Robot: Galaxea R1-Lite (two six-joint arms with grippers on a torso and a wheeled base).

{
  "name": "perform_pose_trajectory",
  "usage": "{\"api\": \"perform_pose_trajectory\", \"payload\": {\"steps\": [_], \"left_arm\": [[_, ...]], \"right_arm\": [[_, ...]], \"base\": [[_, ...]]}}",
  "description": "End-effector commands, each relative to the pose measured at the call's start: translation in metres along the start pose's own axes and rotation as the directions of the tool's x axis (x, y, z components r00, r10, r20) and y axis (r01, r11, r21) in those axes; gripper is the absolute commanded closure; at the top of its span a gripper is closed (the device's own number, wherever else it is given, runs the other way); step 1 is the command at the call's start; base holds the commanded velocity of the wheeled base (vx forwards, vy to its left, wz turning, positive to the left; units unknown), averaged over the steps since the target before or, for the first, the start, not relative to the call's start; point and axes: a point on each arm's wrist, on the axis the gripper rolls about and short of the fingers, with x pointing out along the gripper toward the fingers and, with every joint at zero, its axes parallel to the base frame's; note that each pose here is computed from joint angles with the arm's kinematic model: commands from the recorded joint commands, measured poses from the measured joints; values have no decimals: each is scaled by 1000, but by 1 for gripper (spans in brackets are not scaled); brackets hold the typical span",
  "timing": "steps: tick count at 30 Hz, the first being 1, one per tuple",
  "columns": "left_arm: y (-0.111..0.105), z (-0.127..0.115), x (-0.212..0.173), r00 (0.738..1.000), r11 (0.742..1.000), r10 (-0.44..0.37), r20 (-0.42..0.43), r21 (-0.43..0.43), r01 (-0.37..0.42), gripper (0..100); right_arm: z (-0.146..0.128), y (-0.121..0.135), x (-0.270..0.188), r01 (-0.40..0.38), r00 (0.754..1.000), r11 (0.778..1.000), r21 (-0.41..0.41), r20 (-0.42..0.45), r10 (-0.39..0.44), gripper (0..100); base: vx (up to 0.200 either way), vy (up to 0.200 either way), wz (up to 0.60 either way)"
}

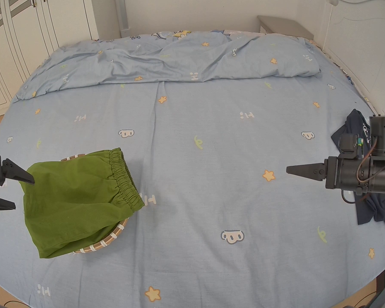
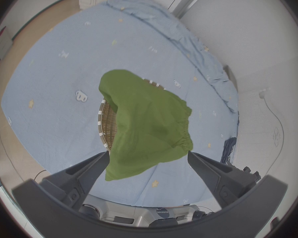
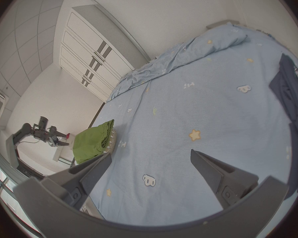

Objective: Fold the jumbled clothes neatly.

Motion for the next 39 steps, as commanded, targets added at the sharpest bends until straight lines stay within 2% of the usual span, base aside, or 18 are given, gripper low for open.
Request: {"api": "perform_pose_trajectory", "payload": {"steps": [1,3,5,6,7,8,9,10,12,15,21,29,31,33,35,36,37,39], "left_arm": [[-20,-61,-67,973,984,-103,209,168,68,0],[-21,-83,-78,965,969,-149,215,225,99,0],[-16,-123,-99,945,934,-237,224,322,158,0],[-16,-123,-99,945,934,-237,224,322,158,0],[-7,-148,-111,930,900,-299,214,387,200,0],[-7,-148,-111,930,900,-299,214,387,200,0],[4,-167,-118,920,863,-349,180,444,240,0],[11,-175,-120,917,844,-368,153,469,261,0],[22,-185,-118,919,829,-377,115,483,280,0],[32,-197,-112,922,835,-367,122,479,269,0],[60,-229,-86,938,890,-267,222,430,152,0],[88,-250,-45,923,887,-267,277,445,123,0],[99,-253,-21,895,870,-286,343,484,93,0],[107,-248,3,878,866,-254,406,499,20,0],[107,-237,15,788,879,-240,567,472,-72,0],[107,-236,15,782,880,-240,575,469,-75,0],[109,-231,25,727,877,-264,634,471,-92,0],[112,-230,31,679,849,-316,663,517,-110,0]], "right_arm": [[-34,23,-63,74,991,991,-112,119,-61,0],[-49,27,-81,103,985,981,-163,153,-78,0],[-76,31,-109,164,969,964,-208,215,-118,0],[-76,31,-109,164,969,964,-208,215,-118,0],[-96,32,-126,215,951,951,-222,268,-153,0],[-96,32,-126,215,951,951,-222,268,-153,0],[-112,34,-140,258,931,936,-239,319,-175,0],[-119,35,-146,272,924,931,-242,335,-183,0],[-127,37,-155,288,916,927,-239,351,-194,0],[-138,39,-166,313,907,922,-230,359,-218,0],[-177,41,-188,330,908,919,-215,338,-247,0],[-209,34,-189,339,897,915,-217,368,-245,0],[-225,27,-185,353,884,910,-219,396,-248,0],[-232,21,-179,400,867,894,-201,400,-298,0],[-230,19,-177,459,821,872,-170,456,-344,0],[-230,19,-177,463,818,871,-166,459,-347,0],[-229,18,-175,469,804,868,-162,486,-343,0],[-229,17,-175,461,803,875,-145,488,-342,0]], "base": [[0,0,0],[0,0,0],[0,0,0],[0,0,0],[0,0,0],[0,0,0],[0,0,0],[0,0,0],[0,0,0],[0,0,0],[0,0,0],[0,0,0],[0,0,0],[0,0,0],[0,0,0],[0,0,0],[0,0,0],[0,0,0]]}}
